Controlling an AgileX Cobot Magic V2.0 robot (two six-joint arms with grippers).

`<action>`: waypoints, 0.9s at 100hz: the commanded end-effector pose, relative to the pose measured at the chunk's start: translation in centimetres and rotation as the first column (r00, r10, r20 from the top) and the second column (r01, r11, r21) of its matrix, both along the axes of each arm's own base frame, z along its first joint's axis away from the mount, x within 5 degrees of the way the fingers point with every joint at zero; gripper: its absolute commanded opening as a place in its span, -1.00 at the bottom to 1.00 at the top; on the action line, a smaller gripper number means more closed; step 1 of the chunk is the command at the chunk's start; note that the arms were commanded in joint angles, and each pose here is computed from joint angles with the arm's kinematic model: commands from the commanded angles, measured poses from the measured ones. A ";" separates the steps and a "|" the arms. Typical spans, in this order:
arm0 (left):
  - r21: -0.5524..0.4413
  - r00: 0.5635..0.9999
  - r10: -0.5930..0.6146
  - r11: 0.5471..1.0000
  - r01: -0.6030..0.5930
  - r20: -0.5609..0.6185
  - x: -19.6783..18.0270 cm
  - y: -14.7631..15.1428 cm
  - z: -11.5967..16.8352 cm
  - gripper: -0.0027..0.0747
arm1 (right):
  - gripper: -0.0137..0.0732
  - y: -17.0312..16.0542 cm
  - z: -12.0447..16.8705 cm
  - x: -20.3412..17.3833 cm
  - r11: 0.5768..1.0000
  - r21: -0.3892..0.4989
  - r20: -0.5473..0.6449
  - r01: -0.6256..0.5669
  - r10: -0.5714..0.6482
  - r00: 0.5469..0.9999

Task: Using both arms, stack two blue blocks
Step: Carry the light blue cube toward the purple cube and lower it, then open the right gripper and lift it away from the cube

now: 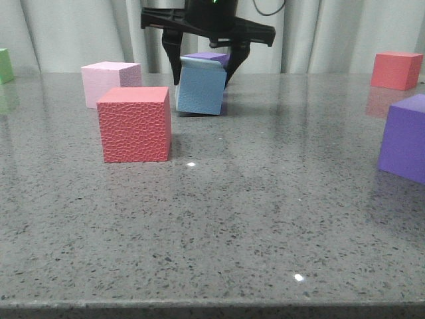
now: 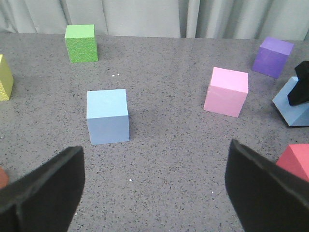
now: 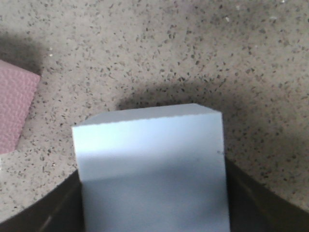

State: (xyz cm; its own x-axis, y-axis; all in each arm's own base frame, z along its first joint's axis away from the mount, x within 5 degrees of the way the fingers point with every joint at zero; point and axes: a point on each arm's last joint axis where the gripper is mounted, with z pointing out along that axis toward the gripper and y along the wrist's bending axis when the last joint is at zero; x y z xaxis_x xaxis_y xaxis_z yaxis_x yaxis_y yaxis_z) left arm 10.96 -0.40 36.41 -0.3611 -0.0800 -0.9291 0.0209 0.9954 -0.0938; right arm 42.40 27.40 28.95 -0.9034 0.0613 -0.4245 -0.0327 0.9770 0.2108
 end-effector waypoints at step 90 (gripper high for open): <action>-0.034 0.998 -0.002 0.999 0.005 0.068 0.1 -0.1 1.4 0.45 | 0.55 -1.5 8.2 -2.6 0.994 0.106 0.107 -0.021 0.009 0.994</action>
